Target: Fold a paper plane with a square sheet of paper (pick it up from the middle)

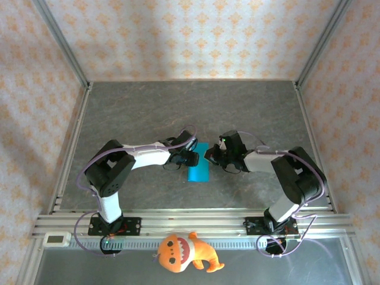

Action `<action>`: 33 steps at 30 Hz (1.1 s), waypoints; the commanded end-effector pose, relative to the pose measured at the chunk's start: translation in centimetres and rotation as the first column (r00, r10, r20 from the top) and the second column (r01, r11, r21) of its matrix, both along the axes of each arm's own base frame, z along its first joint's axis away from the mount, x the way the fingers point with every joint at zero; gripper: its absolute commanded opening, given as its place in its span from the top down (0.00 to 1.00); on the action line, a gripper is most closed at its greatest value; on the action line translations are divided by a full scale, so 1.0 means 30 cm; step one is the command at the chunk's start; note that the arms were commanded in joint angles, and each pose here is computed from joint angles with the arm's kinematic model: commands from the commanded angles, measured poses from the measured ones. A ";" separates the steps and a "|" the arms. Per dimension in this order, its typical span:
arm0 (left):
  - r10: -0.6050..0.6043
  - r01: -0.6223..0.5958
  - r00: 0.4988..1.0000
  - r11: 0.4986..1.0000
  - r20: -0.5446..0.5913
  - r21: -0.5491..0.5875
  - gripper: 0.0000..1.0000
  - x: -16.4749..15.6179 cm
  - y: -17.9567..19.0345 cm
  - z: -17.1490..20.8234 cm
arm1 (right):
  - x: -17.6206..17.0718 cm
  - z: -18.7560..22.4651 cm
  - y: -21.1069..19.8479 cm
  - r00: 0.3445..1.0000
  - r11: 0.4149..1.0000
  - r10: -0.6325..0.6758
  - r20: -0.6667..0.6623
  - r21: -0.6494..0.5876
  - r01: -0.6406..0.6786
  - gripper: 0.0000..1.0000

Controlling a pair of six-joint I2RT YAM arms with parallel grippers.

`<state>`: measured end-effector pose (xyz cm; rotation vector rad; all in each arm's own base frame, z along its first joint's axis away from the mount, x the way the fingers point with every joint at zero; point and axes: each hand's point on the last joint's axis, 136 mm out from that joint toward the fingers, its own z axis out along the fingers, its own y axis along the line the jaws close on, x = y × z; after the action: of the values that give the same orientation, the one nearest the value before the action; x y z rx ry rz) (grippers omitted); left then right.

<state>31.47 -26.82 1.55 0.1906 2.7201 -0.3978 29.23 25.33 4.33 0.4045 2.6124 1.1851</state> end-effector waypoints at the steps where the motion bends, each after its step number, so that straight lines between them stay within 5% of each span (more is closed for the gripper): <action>1: 0.061 -0.054 0.998 0.976 -0.026 0.210 0.52 -0.009 0.163 -0.180 | 0.012 -0.008 0.020 1.000 1.000 0.000 -0.010 -0.008 0.000 1.00; 11: 0.060 -0.052 0.998 0.976 -0.031 0.210 0.52 -0.008 0.160 -0.188 | -0.028 -0.104 0.002 0.997 0.996 0.025 -0.079 -0.084 -0.032 1.00; 19: 0.067 -0.063 0.998 0.982 -0.019 0.179 0.52 -0.002 0.146 -0.159 | -0.081 -0.219 -0.114 0.991 0.955 0.000 -0.136 -0.294 -0.041 1.00; 29: 0.142 -0.117 0.982 0.974 0.121 -0.195 0.41 0.063 0.009 0.196 | -0.073 -0.212 -0.182 0.990 0.947 0.066 -0.128 -0.305 -0.103 1.00; 33: 0.161 -0.107 0.979 0.929 0.126 -0.355 0.51 0.074 -0.038 0.298 | -0.068 -0.233 -0.232 0.987 0.944 0.061 -0.152 -0.312 -0.106 1.00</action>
<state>32.66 -26.49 7.26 0.0043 2.5560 -0.6072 30.17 22.57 1.81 0.2504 2.7089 1.0004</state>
